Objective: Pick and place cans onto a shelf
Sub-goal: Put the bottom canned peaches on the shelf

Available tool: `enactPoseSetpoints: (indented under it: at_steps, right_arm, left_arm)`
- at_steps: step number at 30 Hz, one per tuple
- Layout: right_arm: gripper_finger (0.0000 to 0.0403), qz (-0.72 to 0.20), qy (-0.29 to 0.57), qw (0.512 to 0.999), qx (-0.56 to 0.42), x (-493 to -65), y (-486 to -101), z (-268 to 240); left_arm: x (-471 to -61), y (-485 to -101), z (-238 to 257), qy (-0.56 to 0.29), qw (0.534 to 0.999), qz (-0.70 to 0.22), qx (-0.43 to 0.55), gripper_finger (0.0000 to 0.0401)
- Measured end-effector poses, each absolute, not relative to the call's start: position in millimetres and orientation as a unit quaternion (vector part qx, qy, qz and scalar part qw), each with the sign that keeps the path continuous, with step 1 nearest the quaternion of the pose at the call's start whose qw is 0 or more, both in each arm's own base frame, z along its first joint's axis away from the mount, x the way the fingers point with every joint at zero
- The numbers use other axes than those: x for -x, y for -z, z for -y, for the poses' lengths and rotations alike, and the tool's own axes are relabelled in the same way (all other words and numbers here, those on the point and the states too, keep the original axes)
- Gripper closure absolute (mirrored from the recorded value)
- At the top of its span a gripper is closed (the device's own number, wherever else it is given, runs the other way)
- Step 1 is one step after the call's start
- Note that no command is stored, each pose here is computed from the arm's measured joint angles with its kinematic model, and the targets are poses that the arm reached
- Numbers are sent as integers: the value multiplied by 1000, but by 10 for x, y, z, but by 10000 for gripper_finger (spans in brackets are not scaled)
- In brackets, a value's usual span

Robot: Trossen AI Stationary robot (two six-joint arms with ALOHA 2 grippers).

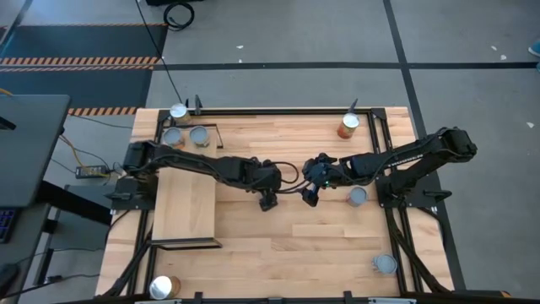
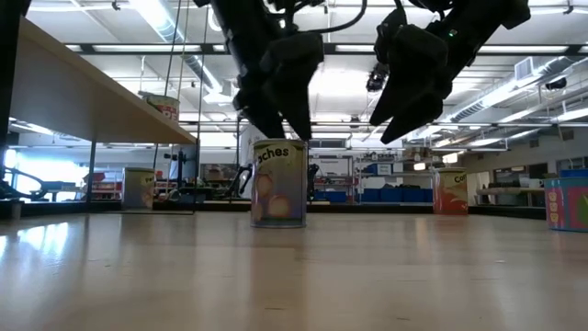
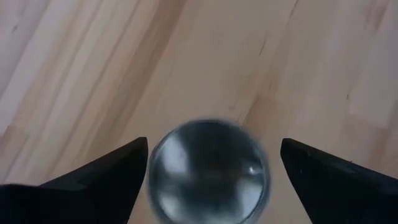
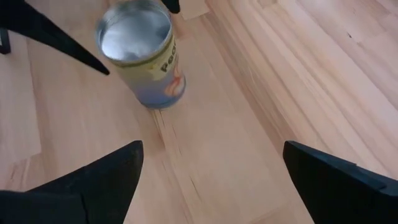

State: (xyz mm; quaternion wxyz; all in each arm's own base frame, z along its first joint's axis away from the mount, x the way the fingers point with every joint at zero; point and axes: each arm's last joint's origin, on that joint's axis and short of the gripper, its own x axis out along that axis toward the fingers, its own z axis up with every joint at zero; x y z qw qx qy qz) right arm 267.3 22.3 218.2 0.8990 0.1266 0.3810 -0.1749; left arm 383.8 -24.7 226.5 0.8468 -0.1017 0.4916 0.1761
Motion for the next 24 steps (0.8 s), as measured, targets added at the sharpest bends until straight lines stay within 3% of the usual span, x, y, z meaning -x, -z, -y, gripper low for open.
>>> enactPoseSetpoints:
  at_steps: [13, 24]
  right_arm:
    - [8, -386, 176, 897, -126, -2664, -2174, -222]
    - [9, -387, 176, 896, -125, -2662, -2172, -222]
  left_arm:
    - [-3860, -2131, 192, -180, 824, -516, 147, 29]
    - [-3849, -2100, 178, -168, 819, -533, 131, 82]
